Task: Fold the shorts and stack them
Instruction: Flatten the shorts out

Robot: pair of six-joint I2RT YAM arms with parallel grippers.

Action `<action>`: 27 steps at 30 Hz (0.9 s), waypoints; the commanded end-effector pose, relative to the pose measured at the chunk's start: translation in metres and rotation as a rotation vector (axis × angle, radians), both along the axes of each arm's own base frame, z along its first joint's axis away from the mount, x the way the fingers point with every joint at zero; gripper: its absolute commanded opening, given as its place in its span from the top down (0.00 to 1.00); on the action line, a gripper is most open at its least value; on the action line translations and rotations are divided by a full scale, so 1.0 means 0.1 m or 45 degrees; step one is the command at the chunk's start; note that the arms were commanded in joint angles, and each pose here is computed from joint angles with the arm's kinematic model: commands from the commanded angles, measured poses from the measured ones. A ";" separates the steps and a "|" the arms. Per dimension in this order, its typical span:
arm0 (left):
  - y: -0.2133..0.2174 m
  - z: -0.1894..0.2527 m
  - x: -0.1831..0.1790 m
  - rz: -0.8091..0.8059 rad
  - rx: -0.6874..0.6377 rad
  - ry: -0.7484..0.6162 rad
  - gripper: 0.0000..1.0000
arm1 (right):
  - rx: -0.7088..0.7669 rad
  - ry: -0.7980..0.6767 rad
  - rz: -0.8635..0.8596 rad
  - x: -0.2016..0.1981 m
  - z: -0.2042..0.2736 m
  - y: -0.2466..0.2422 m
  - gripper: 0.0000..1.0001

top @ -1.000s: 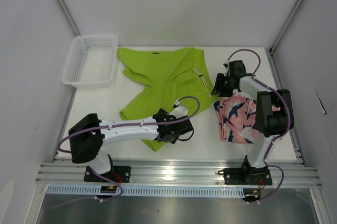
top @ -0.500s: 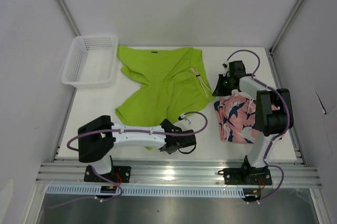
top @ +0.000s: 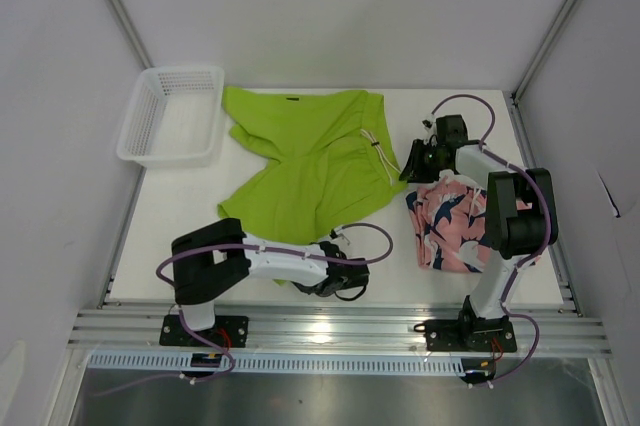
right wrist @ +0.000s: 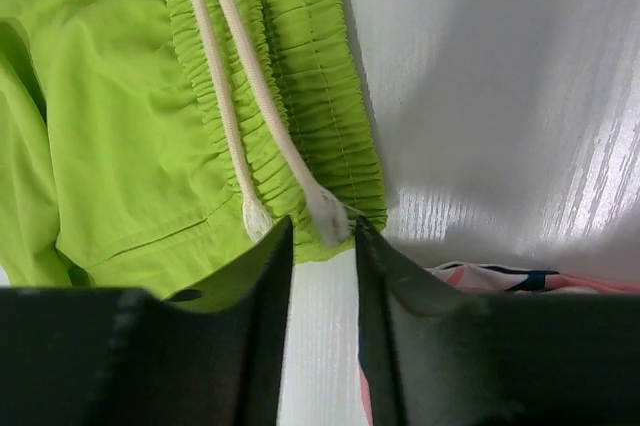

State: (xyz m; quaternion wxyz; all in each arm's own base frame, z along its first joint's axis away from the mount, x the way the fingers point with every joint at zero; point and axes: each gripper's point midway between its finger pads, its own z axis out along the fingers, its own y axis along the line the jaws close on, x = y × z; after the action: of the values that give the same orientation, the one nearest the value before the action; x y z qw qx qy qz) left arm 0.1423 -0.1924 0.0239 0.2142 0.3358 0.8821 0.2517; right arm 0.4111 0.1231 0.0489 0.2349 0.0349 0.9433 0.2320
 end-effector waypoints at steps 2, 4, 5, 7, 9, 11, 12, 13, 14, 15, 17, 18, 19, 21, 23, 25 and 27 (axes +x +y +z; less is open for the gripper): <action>0.10 -0.08 -0.01 0.031 0.058 -0.005 0.80 | 0.043 -0.059 0.033 0.06 0.09 0.05 0.61; 0.10 -0.10 -0.02 0.031 0.065 0.007 0.99 | 0.050 -0.063 0.038 0.06 0.10 0.05 0.55; 0.11 -0.12 -0.02 0.033 0.075 0.010 1.00 | 0.051 -0.067 0.047 0.06 0.10 0.06 0.54; 0.10 -0.13 -0.02 0.028 0.078 0.016 1.00 | 0.063 -0.066 0.057 0.06 0.09 0.08 0.50; 0.10 -0.13 -0.02 0.028 0.082 0.013 1.00 | 0.072 -0.067 0.068 0.07 0.08 0.10 0.43; 0.11 -0.12 -0.02 0.031 0.084 0.006 1.00 | 0.080 -0.064 0.079 0.09 0.04 0.12 0.41; 0.11 -0.11 -0.01 0.031 0.081 0.003 1.00 | 0.087 -0.066 0.086 0.09 0.04 0.13 0.41; 0.10 -0.10 -0.01 0.033 0.072 -0.004 1.00 | 0.094 -0.058 0.093 0.10 0.01 0.14 0.40; 0.10 -0.09 -0.01 0.033 0.070 -0.004 1.00 | 0.095 -0.054 0.101 0.10 -0.01 0.16 0.40; 0.10 -0.07 -0.01 0.033 0.061 -0.008 1.00 | 0.092 -0.052 0.117 0.10 -0.02 0.19 0.39; 0.09 -0.05 -0.01 0.034 0.047 -0.008 1.00 | 0.093 -0.037 0.135 0.11 -0.08 0.22 0.40; 0.08 -0.03 -0.01 0.035 0.033 -0.012 1.00 | 0.111 -0.028 0.158 0.08 -0.08 0.27 0.46; 0.08 -0.02 -0.01 0.036 0.023 -0.013 1.00 | 0.120 -0.024 0.170 0.07 -0.08 0.29 0.52; 0.08 0.01 -0.01 0.037 0.010 -0.012 1.00 | 0.132 -0.008 0.191 0.03 -0.10 0.33 0.72; 0.07 0.07 -0.01 0.057 -0.030 -0.024 1.00 | 0.139 0.003 0.201 0.00 -0.10 0.33 0.87; 0.09 0.17 0.02 0.091 -0.097 -0.040 1.00 | 0.165 0.007 0.184 -0.02 -0.04 0.30 1.00; 0.11 0.25 0.05 0.133 -0.159 -0.052 1.00 | 0.192 0.019 0.152 -0.05 0.01 0.23 1.00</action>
State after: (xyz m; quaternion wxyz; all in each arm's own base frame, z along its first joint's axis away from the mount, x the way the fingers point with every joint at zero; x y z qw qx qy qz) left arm 0.1415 -0.1833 0.0285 0.2128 0.3164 0.8905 0.2482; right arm 0.4026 0.1482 0.0302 0.1985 -0.0051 0.9352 0.2933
